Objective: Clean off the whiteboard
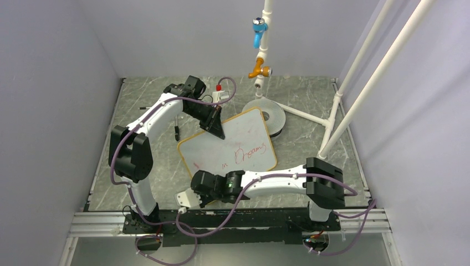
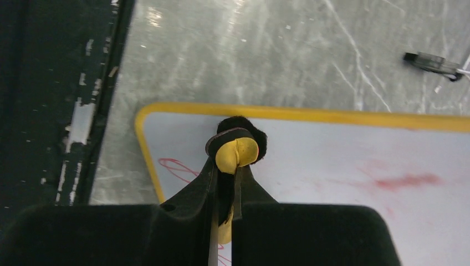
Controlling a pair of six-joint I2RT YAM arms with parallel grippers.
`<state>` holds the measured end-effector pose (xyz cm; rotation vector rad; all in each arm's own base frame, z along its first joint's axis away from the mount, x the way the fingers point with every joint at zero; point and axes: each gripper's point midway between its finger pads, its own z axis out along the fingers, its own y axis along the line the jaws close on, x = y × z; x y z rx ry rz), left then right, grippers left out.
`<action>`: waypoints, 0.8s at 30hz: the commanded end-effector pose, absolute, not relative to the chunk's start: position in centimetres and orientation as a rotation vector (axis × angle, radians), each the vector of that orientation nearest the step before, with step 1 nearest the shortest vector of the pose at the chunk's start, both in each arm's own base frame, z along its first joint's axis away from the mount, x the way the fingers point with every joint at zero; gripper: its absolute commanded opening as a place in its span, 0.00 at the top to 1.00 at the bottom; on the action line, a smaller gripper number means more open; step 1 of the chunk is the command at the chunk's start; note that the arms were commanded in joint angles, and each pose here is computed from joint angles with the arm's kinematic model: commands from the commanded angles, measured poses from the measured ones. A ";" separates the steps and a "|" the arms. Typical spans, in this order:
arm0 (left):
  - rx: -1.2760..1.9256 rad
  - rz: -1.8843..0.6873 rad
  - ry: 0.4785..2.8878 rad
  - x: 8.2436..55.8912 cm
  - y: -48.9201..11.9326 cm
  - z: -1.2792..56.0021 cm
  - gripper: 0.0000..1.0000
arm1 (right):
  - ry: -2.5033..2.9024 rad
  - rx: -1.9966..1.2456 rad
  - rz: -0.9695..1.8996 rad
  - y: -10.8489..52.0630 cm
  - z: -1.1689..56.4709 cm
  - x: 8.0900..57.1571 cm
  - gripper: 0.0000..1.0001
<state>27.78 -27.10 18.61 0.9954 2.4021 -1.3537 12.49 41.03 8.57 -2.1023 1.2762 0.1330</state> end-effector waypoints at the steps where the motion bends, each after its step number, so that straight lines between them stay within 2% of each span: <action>1: 1.022 -1.471 2.320 26.7 -28.2 21.4 1.00 | 1.328 -2.171 0.108 40.1 5.8 11.8 1.00; 24: 1.029 -1.468 2.314 26.5 -28.1 21.5 1.00 | 1.322 -2.251 0.084 38.5 4.9 10.7 1.00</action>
